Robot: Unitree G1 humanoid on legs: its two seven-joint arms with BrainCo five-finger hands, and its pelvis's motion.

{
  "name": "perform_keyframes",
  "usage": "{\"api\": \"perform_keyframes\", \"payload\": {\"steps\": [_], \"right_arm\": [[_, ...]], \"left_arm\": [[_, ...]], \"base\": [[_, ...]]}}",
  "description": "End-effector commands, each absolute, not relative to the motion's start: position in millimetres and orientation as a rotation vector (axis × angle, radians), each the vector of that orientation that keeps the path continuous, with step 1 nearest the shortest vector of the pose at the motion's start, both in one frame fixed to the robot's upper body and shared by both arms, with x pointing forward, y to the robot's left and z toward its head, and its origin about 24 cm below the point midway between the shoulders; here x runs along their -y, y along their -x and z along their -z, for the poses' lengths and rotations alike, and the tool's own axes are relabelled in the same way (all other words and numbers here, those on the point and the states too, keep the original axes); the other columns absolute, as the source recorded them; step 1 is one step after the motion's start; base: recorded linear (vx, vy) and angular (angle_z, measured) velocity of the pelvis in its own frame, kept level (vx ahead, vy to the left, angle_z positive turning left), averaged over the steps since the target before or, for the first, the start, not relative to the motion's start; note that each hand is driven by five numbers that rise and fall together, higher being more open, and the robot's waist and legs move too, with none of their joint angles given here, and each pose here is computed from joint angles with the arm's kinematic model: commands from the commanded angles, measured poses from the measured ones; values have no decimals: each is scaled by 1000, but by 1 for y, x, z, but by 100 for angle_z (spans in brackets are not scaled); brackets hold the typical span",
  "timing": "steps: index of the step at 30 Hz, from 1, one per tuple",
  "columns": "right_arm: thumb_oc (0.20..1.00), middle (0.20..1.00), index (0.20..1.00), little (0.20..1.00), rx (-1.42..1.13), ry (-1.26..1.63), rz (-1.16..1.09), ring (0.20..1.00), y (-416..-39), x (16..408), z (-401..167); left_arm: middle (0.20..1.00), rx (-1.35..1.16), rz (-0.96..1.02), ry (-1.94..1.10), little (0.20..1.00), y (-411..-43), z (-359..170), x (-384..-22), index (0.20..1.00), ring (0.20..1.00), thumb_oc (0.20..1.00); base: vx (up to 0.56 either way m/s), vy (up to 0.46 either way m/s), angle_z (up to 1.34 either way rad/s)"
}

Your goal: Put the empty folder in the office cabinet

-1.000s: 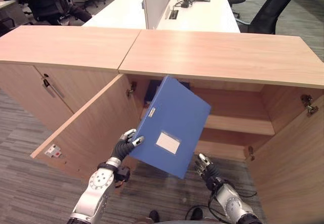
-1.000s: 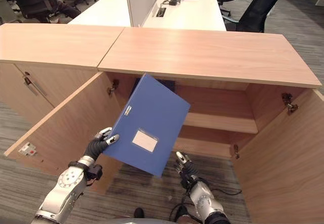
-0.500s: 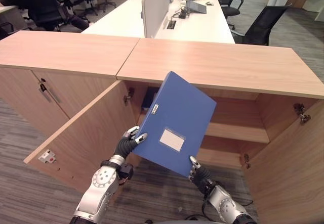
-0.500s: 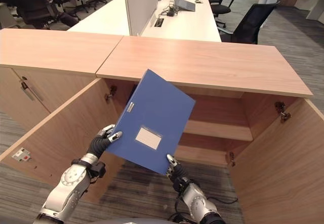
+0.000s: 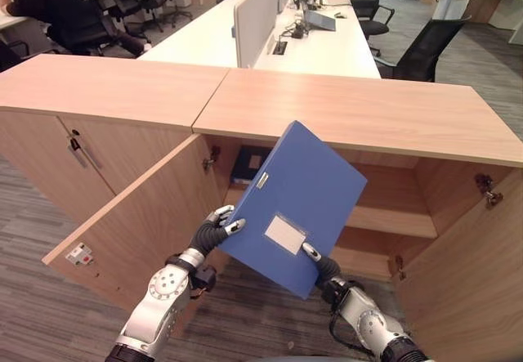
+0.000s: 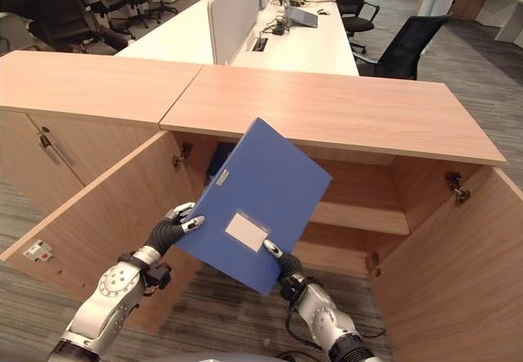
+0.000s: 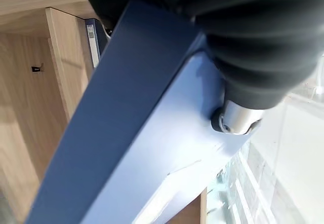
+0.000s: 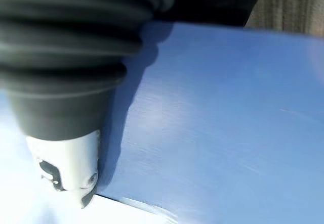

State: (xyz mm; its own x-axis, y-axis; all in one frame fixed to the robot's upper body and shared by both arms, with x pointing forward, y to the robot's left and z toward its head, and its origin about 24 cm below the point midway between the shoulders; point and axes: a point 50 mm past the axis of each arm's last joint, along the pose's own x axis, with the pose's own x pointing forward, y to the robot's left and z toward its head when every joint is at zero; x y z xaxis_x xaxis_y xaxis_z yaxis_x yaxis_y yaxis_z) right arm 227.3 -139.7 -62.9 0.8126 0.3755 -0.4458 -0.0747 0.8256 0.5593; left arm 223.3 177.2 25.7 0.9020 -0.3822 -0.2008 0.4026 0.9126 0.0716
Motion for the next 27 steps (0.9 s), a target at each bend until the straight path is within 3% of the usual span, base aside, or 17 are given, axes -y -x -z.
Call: {"api": "perform_keyframes", "payload": {"steps": [1, 5, 6, 7, 13, 24, 26, 27], "right_arm": [[1000, 1000, 1000, 1000, -357, -509, -385, 1000, -272, 124, 16], [1000, 1000, 1000, 1000, -311, -509, -373, 1000, -285, 132, 5], [686, 686, 686, 686, -295, -527, -378, 686, -287, 131, 2], [200, 200, 200, 200, -283, -549, -379, 200, -288, 129, 0], [200, 200, 200, 200, -278, -757, -425, 200, -275, 98, 2], [200, 200, 200, 200, -384, -1038, -477, 200, -239, 53, 19], [200, 200, 200, 200, -402, -1066, -461, 200, -234, 52, 23], [200, 200, 200, 200, -416, -1069, -436, 200, -232, 53, 27]], "left_arm": [[200, -79, 591, -168, 200, -219, -49, -165, 200, 200, 200], [200, -124, 651, -199, 200, -210, -49, -176, 200, 200, 200], [200, -136, 668, -184, 200, -208, -47, -174, 200, 200, 200], [200, -147, 688, -170, 200, -207, -45, -172, 200, 200, 200], [200, -260, 838, 20, 200, -206, -25, -142, 200, 200, 200], [200, -328, 727, 203, 200, -205, -7, -133, 200, 200, 200], [1000, -347, 698, 214, 1000, -205, -1, -133, 1000, 1000, 1000], [1000, -354, 674, 207, 1000, -206, 1, -135, 1000, 1000, 1000]], "base": [[0, 0, 0], [0, 0, 0], [0, 0, 0], [0, 0, 0], [2, 4, -1], [-1, 4, -4], [-1, 4, -5], [-3, 1, -3]]}}
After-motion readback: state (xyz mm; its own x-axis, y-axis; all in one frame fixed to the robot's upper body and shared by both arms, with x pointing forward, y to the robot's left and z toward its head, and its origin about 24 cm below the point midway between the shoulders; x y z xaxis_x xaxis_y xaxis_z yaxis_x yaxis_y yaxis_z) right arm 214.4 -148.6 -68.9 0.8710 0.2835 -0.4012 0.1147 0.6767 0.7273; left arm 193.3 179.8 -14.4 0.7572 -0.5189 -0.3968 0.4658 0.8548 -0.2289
